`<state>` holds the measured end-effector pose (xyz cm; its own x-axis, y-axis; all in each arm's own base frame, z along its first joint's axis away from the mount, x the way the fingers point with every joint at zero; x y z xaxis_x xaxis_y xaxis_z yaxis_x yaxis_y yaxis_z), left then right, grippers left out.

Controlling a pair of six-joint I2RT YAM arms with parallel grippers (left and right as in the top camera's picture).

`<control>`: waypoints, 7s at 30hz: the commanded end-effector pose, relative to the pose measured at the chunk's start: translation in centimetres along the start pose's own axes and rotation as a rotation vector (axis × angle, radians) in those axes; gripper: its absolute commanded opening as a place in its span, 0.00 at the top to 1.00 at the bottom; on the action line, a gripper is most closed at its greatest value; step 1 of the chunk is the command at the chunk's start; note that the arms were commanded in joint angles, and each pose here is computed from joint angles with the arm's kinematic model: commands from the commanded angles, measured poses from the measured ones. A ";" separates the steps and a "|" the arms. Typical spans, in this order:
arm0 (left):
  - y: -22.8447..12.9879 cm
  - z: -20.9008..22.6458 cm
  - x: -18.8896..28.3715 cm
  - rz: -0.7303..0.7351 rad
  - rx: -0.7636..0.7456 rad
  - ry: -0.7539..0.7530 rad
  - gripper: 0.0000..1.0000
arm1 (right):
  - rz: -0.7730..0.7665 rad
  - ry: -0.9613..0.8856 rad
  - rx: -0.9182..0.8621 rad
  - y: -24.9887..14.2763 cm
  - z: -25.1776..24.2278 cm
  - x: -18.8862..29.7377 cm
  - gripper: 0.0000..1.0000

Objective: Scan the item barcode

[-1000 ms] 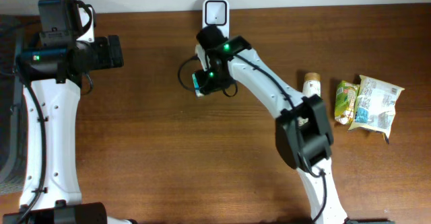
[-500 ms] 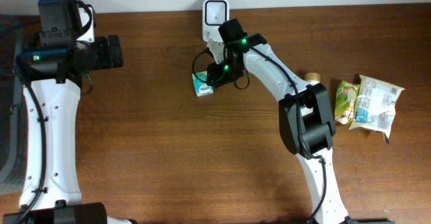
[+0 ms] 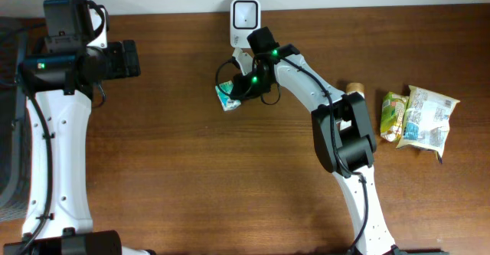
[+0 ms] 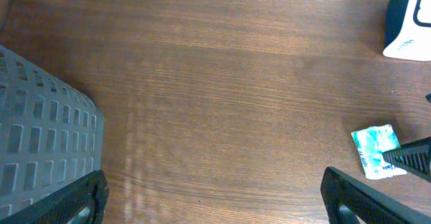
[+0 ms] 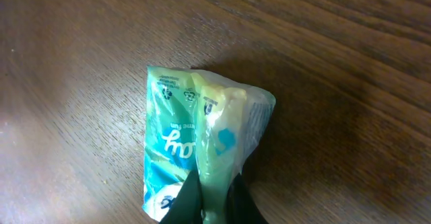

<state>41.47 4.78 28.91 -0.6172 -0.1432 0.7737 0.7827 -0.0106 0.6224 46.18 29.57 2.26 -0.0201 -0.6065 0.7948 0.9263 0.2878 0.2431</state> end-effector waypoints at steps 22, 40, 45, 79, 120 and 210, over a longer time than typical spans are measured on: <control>0.3 0.3 0.8 -0.020 0.013 0.010 0.01 | -0.074 0.916 -0.118 -0.6 9.6 20.6 0.96; 0.3 0.3 0.7 -0.020 0.013 0.010 0.01 | -0.289 0.842 0.177 -3.9 11.8 28.5 0.96; 0.3 0.3 0.8 -0.020 0.013 0.010 0.01 | -0.123 0.523 0.083 -2.8 10.3 25.2 0.96; 0.3 0.3 0.7 -0.019 0.013 0.009 0.01 | -0.395 -1.217 0.816 17.9 -6.2 11.3 0.96; 0.3 0.3 0.7 -0.019 0.013 0.010 0.01 | -0.004 -0.854 -0.132 -6.6 4.6 25.8 0.96; 0.3 0.4 0.7 -0.019 0.015 0.011 0.01 | -0.876 -0.664 0.013 -25.8 11.6 48.4 0.01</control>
<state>41.49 4.79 28.93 -0.6177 -0.1436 0.7732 0.7822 -0.0106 0.6229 16.22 1.91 40.92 -0.8273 -0.1142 0.5500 0.5581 -0.0564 0.8278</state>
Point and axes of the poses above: each gripper's point midway between its finger pads, its own x axis back along the fingers, its own z axis along the line the jaws close on, y = z × x, the point moved 1 cm from there along x, back along the fingers, and after that the axes turned 4 degrees about -x, right-handed, at the moved point
